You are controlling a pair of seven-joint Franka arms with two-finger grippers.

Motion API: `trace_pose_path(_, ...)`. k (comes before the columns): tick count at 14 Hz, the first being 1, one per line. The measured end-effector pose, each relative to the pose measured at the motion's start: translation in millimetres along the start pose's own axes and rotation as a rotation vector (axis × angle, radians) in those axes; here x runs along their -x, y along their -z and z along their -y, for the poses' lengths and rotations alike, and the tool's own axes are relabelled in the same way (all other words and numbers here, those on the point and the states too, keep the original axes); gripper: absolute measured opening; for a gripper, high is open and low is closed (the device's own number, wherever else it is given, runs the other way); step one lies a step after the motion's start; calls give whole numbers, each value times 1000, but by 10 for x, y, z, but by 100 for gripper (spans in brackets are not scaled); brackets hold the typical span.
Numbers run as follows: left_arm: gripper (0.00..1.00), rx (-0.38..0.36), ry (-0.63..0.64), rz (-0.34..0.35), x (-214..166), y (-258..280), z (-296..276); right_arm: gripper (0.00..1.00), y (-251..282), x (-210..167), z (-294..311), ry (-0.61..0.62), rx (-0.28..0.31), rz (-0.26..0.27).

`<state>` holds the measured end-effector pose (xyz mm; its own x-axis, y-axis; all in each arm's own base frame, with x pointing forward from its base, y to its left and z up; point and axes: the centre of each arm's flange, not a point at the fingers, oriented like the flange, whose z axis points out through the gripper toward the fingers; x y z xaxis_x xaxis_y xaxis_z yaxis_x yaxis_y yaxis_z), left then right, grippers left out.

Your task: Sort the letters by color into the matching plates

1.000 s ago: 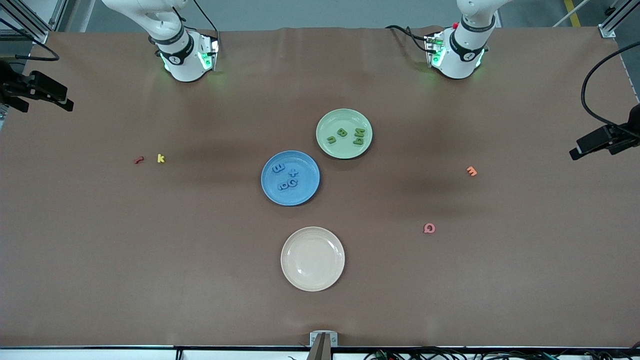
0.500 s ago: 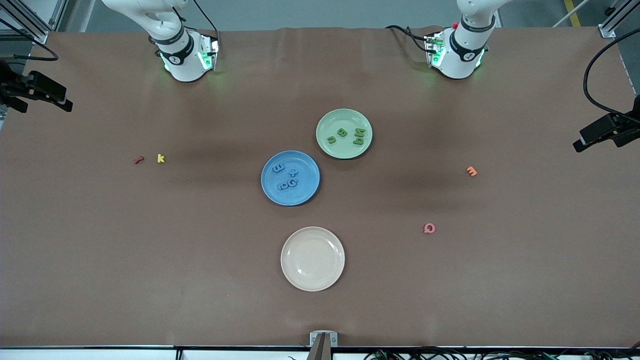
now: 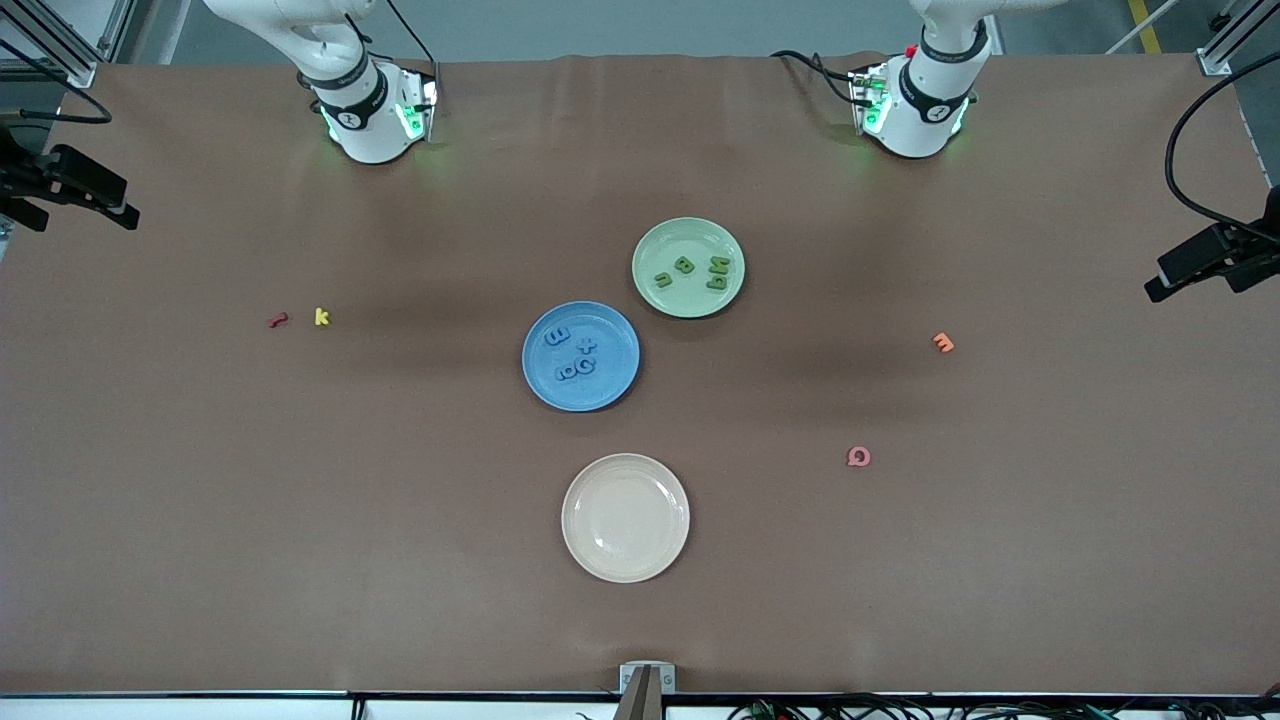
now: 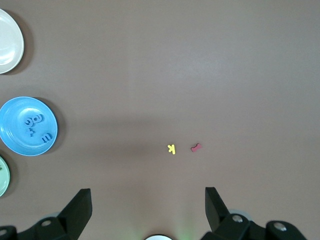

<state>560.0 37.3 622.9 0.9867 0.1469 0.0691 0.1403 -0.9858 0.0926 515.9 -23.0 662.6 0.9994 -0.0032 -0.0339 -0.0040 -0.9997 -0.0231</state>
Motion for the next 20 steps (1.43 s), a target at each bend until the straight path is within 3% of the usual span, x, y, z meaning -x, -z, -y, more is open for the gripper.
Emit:
trace_pose_path(12, 100, -23, -62, 2, 181, 114, -271, 100, 12, -10, 0, 0, 0, -11)
trace_pose_path(20, 100, -33, -41, -2, 234, 149, -133, 100, 21, -19, 17, 2, -14, -19)
